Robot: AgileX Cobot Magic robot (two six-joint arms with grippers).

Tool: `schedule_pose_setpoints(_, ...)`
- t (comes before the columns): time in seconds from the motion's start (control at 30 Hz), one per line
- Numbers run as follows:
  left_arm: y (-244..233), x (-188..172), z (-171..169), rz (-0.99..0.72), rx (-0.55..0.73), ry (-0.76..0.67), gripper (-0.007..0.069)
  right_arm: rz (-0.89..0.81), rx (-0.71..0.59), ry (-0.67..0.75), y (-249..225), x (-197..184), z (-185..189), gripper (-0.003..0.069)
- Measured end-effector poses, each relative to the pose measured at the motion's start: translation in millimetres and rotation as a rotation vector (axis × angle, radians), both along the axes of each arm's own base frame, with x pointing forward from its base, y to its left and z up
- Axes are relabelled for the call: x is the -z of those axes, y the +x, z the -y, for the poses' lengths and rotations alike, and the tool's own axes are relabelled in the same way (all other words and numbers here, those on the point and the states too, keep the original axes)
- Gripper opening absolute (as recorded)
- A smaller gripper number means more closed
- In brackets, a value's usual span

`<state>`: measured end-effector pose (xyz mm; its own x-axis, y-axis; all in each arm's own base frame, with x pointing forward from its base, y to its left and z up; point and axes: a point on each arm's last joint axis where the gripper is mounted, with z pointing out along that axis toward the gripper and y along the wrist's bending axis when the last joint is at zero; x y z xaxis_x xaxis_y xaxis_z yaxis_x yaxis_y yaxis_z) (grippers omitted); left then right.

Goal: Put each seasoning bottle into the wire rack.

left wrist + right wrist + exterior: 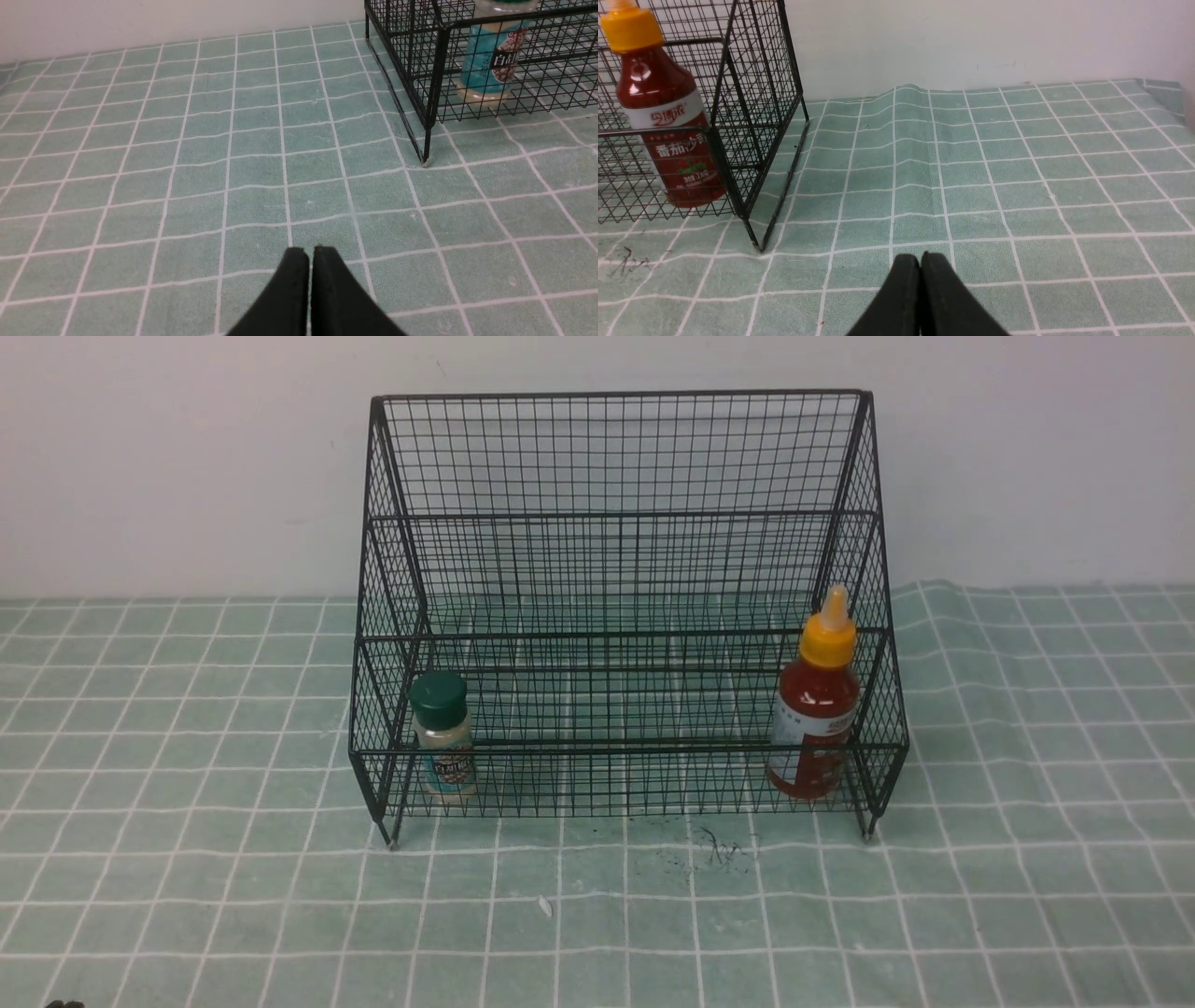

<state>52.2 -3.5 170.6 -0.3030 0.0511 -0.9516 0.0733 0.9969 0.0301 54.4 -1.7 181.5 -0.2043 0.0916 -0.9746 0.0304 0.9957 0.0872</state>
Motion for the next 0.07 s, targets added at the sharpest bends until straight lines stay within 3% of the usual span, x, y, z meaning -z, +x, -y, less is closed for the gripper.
schedule_pose_setpoints(0.07,0.0,0.0,0.0,0.0,0.0,0.0,-0.0006,0.0,0.0,0.0,0.0,0.0,0.0,-0.0012)
